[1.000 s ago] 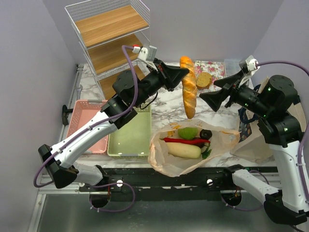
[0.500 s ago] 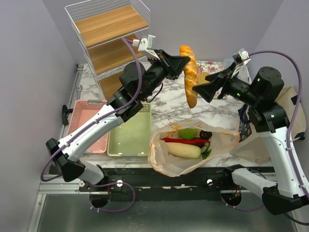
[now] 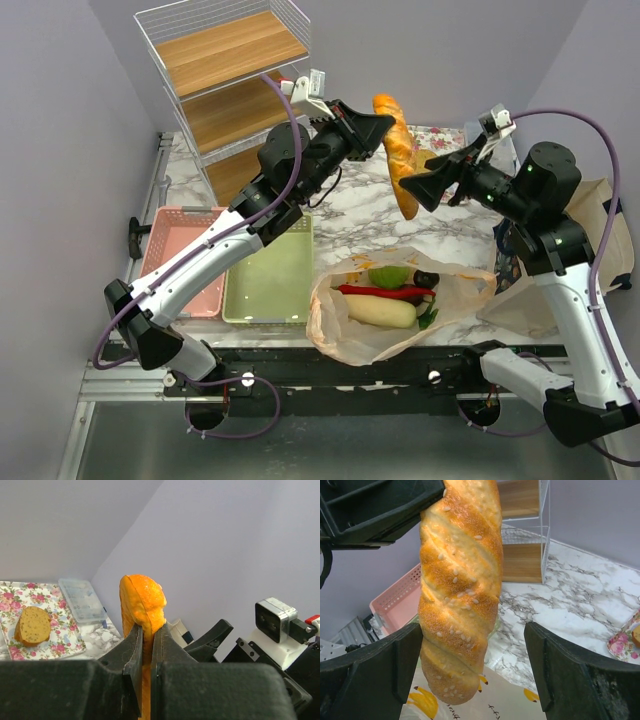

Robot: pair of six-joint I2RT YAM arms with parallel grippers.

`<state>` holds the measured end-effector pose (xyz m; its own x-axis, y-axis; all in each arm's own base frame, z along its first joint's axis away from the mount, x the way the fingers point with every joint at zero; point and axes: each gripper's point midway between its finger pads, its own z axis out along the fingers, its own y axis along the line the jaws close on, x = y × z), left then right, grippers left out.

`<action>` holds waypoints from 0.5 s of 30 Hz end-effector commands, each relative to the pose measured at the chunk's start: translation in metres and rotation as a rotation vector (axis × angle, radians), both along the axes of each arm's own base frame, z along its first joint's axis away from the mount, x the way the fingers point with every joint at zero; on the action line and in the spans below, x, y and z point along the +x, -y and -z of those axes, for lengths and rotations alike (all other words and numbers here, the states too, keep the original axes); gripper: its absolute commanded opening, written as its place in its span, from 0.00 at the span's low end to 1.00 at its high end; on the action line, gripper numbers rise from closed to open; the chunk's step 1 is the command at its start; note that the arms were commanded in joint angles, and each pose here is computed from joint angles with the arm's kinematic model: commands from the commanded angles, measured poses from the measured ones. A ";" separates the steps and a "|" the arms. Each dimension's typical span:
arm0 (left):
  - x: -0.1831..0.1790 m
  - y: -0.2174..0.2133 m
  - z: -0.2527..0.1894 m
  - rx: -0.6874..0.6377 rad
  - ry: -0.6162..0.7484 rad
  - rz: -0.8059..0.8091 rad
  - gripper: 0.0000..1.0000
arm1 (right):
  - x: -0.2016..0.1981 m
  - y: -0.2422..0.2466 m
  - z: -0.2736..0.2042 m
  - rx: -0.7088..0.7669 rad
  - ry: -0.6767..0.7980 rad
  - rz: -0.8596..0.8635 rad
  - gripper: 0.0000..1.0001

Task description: Untie the knot of the grocery bags and take out the mixed food

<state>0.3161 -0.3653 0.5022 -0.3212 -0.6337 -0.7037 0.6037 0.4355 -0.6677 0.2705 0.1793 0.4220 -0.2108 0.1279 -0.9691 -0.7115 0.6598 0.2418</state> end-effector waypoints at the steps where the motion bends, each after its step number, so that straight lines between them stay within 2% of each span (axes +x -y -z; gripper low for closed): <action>1: -0.003 -0.007 -0.029 -0.069 0.025 -0.011 0.00 | 0.005 0.003 0.006 -0.010 0.006 0.020 0.90; 5: 0.000 -0.007 -0.028 -0.070 0.019 -0.016 0.00 | -0.002 -0.006 0.011 0.004 -0.026 -0.045 1.00; 8: 0.002 -0.007 -0.026 -0.071 0.009 -0.014 0.00 | -0.004 -0.008 0.011 0.009 -0.024 -0.063 0.98; 9: 0.002 -0.006 -0.024 -0.070 0.004 -0.012 0.00 | -0.004 -0.008 0.011 0.007 -0.021 -0.064 0.93; 11: 0.001 -0.005 -0.022 -0.070 -0.001 -0.008 0.00 | -0.001 -0.007 0.010 0.004 -0.015 -0.051 0.75; 12: 0.002 -0.006 -0.021 -0.067 -0.003 -0.008 0.00 | 0.001 -0.005 0.010 0.001 -0.013 -0.038 0.59; 13: 0.002 -0.006 -0.021 -0.066 -0.003 -0.009 0.00 | 0.003 -0.003 0.009 -0.002 -0.006 -0.024 0.47; 15: 0.003 -0.007 -0.020 -0.060 0.003 -0.009 0.09 | 0.008 0.002 0.009 -0.006 -0.006 0.021 0.20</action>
